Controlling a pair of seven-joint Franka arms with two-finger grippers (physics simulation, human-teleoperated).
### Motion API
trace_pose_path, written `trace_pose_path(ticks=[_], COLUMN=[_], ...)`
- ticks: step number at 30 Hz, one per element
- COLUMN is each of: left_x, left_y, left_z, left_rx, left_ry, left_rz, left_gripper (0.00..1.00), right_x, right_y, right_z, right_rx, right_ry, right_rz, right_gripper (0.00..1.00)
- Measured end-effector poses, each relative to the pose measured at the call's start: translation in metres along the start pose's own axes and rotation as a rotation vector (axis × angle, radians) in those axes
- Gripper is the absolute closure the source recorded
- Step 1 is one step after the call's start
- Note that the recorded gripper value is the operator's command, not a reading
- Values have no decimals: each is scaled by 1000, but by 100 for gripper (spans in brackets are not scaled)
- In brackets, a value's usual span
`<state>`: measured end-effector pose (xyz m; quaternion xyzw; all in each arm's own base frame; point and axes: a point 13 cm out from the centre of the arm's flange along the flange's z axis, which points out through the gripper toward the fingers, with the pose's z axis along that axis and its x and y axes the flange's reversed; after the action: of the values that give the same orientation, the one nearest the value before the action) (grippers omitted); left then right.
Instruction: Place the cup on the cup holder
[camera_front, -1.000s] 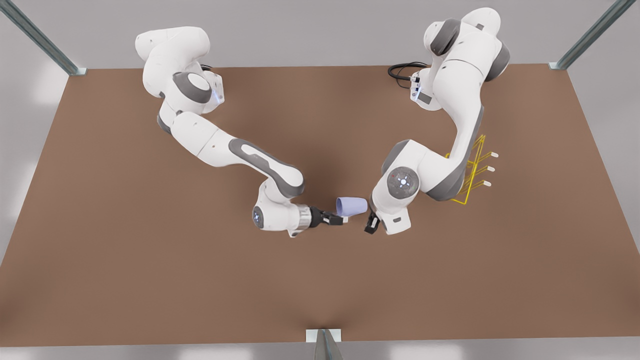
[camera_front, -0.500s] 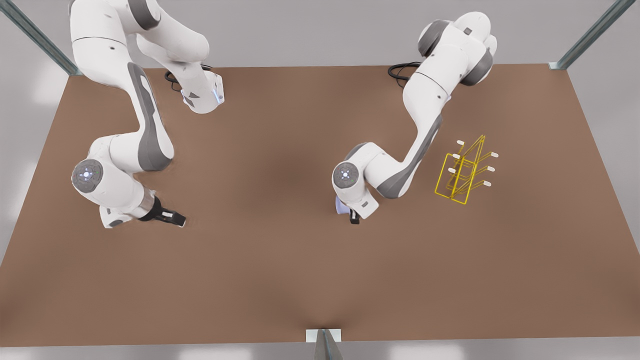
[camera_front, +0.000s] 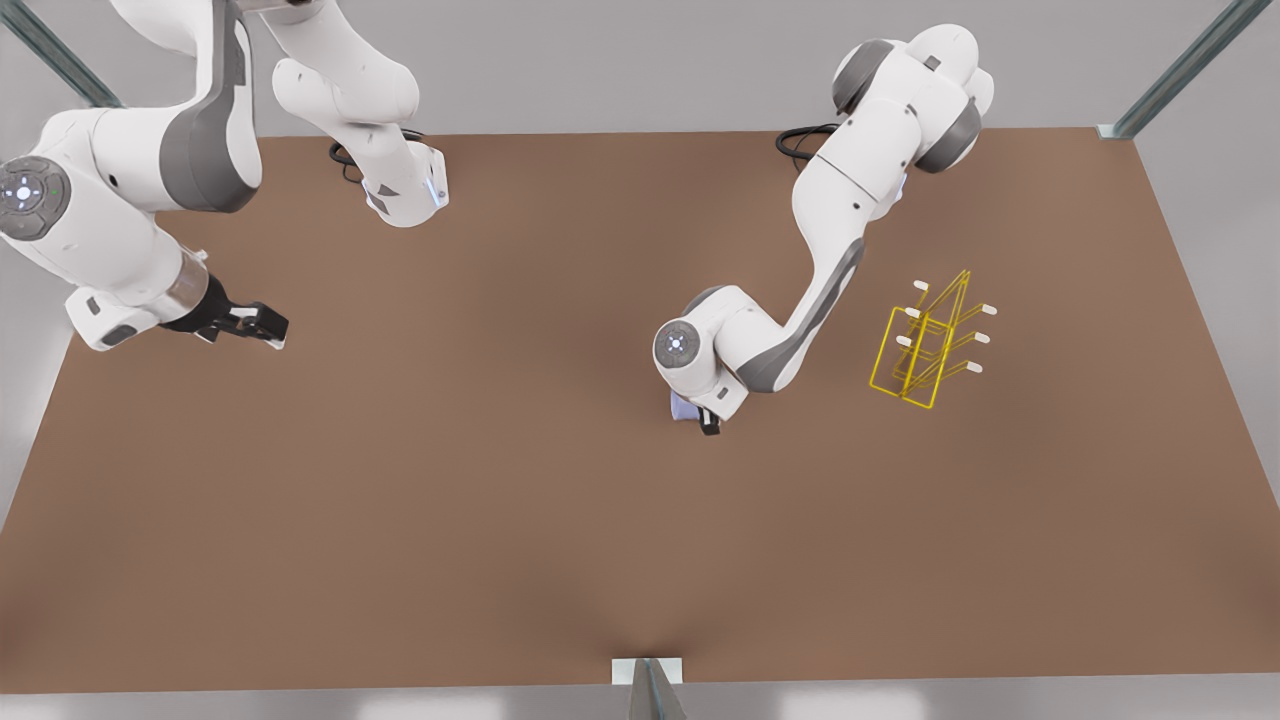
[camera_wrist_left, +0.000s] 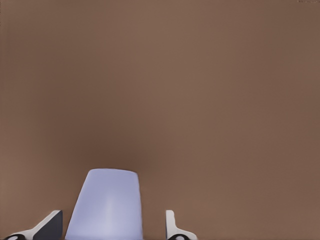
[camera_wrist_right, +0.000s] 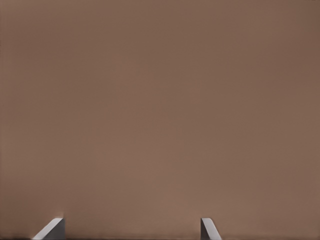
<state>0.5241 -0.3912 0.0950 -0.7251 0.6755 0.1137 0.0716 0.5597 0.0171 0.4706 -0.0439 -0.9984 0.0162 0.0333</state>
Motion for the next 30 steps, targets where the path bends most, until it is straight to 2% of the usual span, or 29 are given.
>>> trace_pose_path(ticks=[3,9,23,30], left_x=[-2,4,19,27], left_y=[13,23,43,49], left_z=[12,18,51,42], left_rx=[-5,-1,-6,-24], left_ry=[-29,-39,-66,-37], left_rz=[2,-6,32,67], left_gripper=[0,0,0,1], right_x=[-6,-21,-50,-54], right_y=[7,-9,-13,-6], right_z=[10,-32,9,-10], right_rx=[5,-6,-19,-16], right_ry=[5,-76,5,-80], right_rz=[-36,-36,-68,-94], right_gripper=[0,0,0,0])
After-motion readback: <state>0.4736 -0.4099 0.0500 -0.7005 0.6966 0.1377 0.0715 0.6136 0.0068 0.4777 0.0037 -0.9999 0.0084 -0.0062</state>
